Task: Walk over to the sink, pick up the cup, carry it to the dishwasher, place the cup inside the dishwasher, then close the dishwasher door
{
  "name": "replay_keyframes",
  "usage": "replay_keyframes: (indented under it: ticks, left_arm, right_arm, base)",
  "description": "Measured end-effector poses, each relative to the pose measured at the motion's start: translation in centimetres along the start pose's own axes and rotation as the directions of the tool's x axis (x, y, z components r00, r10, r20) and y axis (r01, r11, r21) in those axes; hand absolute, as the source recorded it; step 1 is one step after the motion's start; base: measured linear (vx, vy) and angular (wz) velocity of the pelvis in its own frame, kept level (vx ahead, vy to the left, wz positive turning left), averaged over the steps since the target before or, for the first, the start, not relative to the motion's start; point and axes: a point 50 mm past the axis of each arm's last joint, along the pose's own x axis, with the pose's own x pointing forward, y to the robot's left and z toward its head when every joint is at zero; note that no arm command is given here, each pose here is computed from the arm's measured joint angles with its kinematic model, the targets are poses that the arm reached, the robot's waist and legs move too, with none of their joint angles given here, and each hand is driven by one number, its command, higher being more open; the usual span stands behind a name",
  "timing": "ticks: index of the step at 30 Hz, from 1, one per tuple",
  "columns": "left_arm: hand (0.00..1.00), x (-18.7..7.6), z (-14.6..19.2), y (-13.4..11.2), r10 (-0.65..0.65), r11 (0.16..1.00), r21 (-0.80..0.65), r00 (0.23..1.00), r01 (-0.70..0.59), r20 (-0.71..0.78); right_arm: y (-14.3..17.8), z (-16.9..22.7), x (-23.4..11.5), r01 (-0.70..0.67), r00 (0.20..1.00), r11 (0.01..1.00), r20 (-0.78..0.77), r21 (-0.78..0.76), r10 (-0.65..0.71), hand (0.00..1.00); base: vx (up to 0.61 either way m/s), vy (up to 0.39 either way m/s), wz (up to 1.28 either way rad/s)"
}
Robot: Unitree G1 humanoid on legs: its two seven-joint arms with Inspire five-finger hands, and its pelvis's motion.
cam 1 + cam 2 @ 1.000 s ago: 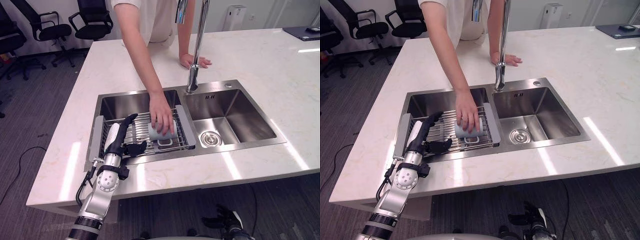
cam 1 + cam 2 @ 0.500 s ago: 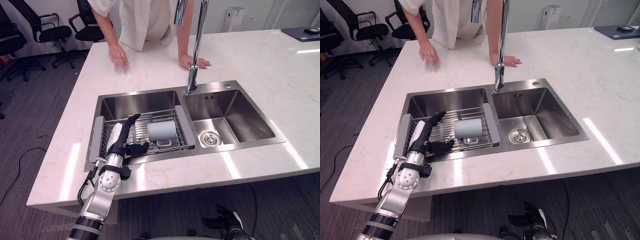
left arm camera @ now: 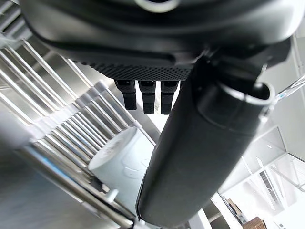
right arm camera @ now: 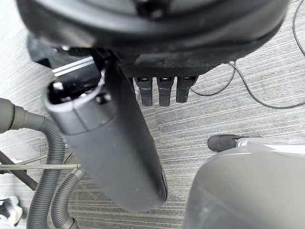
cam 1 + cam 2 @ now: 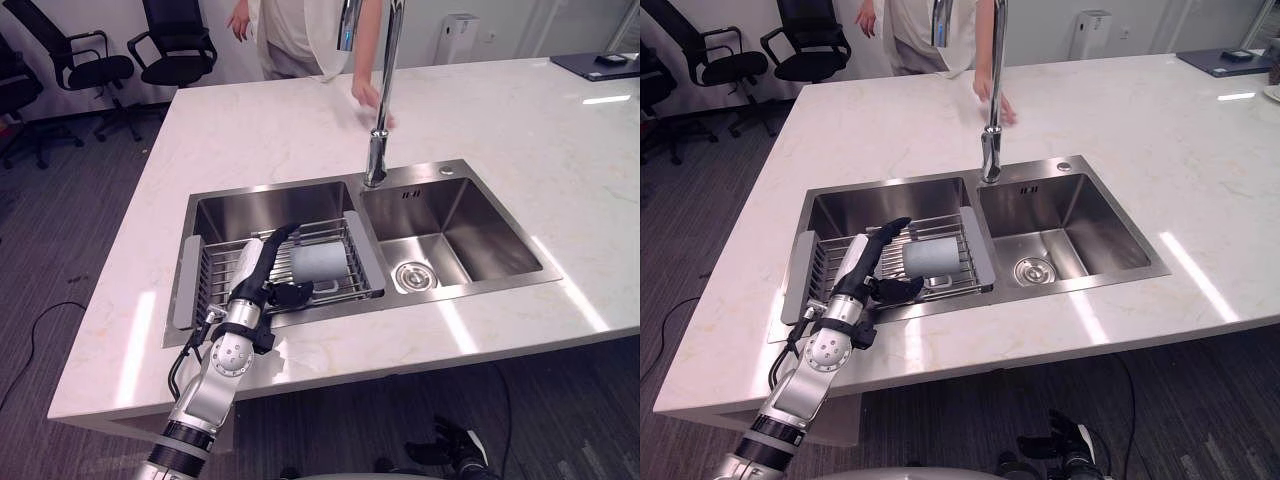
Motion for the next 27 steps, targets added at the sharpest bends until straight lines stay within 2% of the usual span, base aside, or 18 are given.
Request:
replay_keyframes:
  ticks: [10, 22, 27]
  left_arm:
    - [0.90, 1.3, 1.1, 0.5, 0.022, 0.999, 0.047, 0.999, -0.025, 0.048]
    - [0.90, 1.6, -0.4, -0.2, -0.017, 0.994, 0.112, 1.000, 0.019, -0.023]
    - [0.90, 1.7, -1.1, 0.0, -0.036, 0.981, 0.191, 0.999, 0.043, -0.039]
  right_arm:
    - [0.0, -0.4, 0.0, 0.001, 1.000, 1.000, -0.017, -0.001, -0.001, 0.90]
    - [-0.1, -0.5, -0.1, 0.003, 1.000, 1.000, -0.021, -0.001, -0.003, 0.90]
    - [-0.1, -0.5, 0.0, 0.002, 1.000, 1.000, -0.021, 0.000, -0.002, 0.90]
  base:
    - [-0.02, 0.000, -0.06]
    - [-0.02, -0.002, -0.06]
    - [-0.03, -0.001, -0.07]
